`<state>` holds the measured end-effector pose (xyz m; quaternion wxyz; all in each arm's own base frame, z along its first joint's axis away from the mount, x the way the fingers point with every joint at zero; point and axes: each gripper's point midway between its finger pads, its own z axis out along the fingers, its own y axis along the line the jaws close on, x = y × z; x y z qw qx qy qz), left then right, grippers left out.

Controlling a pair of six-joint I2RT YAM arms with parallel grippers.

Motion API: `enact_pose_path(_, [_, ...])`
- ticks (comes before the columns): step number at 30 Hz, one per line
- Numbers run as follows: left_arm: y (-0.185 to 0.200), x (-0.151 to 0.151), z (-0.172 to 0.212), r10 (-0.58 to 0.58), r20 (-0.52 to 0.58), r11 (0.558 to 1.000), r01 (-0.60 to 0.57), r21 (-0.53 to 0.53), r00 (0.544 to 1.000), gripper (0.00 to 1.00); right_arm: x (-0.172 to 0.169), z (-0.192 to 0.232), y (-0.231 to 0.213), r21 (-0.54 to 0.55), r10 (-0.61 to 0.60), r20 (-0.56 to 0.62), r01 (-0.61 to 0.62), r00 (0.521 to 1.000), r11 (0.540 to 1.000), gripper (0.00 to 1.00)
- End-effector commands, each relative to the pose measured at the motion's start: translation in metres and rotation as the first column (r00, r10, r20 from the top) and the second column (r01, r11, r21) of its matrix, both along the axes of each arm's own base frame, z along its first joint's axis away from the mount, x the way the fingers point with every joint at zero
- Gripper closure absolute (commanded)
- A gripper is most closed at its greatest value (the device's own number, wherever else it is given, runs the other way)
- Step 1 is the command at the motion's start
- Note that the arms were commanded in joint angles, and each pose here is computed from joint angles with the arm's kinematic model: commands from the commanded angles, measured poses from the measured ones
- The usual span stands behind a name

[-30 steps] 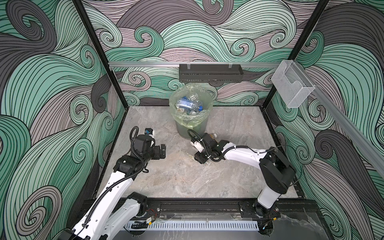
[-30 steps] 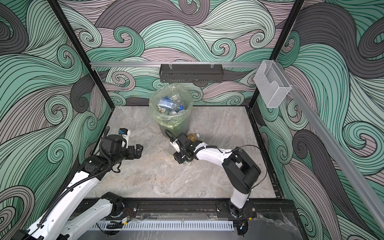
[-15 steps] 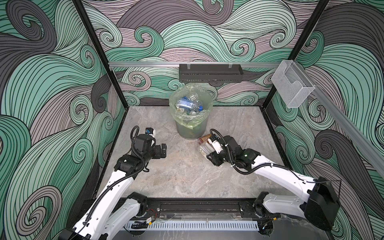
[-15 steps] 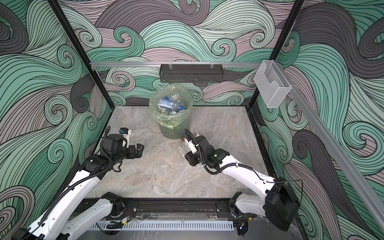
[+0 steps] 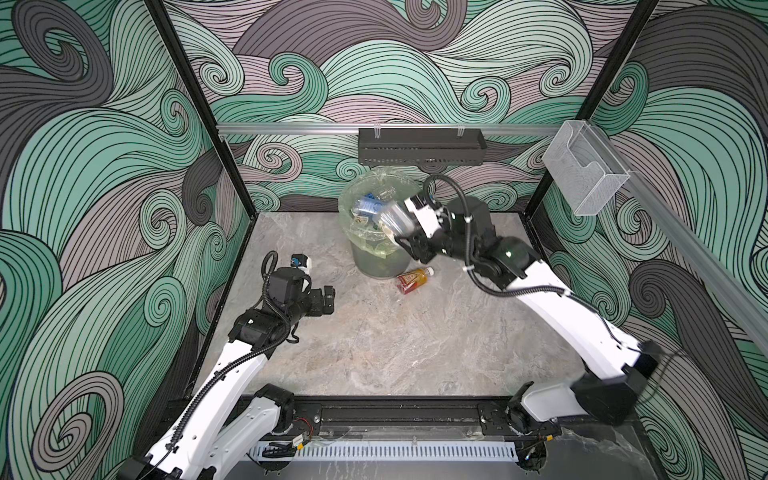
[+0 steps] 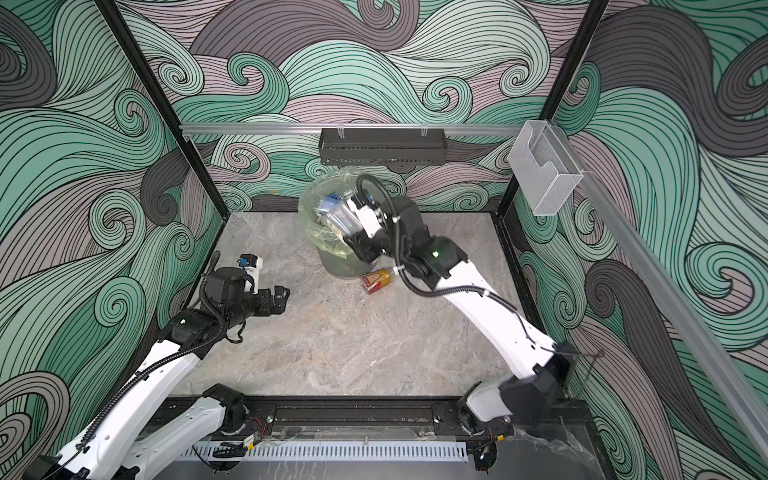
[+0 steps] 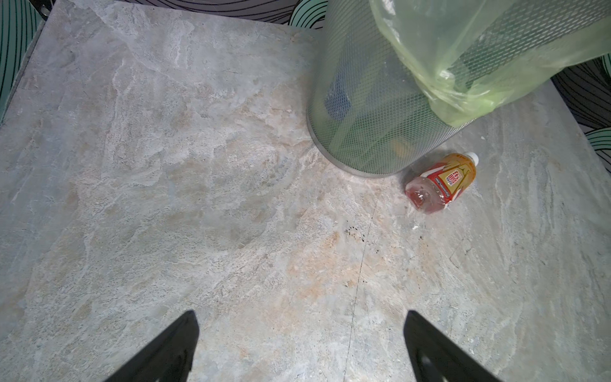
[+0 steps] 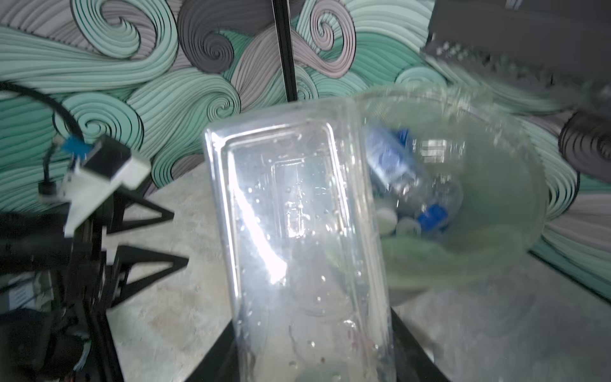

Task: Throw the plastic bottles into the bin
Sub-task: 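Lift the green-cap bottle with right gripper over the bin and release, then lower the right gripper beside the bin and grasp the red-and-yellow bottle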

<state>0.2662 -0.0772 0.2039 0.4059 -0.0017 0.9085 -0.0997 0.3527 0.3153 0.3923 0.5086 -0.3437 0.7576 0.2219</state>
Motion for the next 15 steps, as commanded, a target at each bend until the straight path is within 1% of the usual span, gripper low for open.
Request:
enact_pose_path(1, [0.000,-0.002,0.006,-0.003,0.012,1.000,0.003,-0.016,1.000,0.01,0.051,0.002,0.031,-0.057,0.053,0.062,-0.050,0.997,0.997,0.28])
enact_pose_path(2, [0.001,-0.004,0.008,-0.004,0.016,1.000,0.004,-0.014,1.000,0.01,0.064,0.003,0.039,-0.084,0.056,0.066,-0.050,0.996,0.995,0.20])
enact_pose_path(4, [0.003,-0.008,0.008,-0.005,0.018,1.000,0.005,-0.007,1.000,0.01,0.078,0.001,0.048,-0.122,0.055,0.048,-0.049,0.997,0.991,0.15])
enact_pose_path(7, [0.008,-0.012,0.009,0.003,0.026,1.000,-0.003,0.008,1.000,0.01,0.078,-0.002,0.049,-0.138,0.053,0.022,-0.049,0.998,0.989,0.13])
enact_pose_path(10, [0.008,-0.011,0.007,0.003,0.024,1.000,-0.003,0.018,1.000,0.01,0.069,-0.006,0.042,-0.148,0.051,0.011,-0.049,0.999,0.988,0.11])
enact_pose_path(12, [0.007,-0.008,0.006,-0.001,0.015,1.000,0.000,0.020,1.000,0.01,0.064,-0.004,0.033,-0.131,0.023,0.034,-0.019,0.999,0.991,0.10])
enact_pose_path(15, [0.005,-0.003,0.006,-0.004,0.013,1.000,0.004,0.018,1.000,0.01,0.053,0.005,0.015,-0.058,-0.018,0.074,0.023,0.997,0.998,0.05])
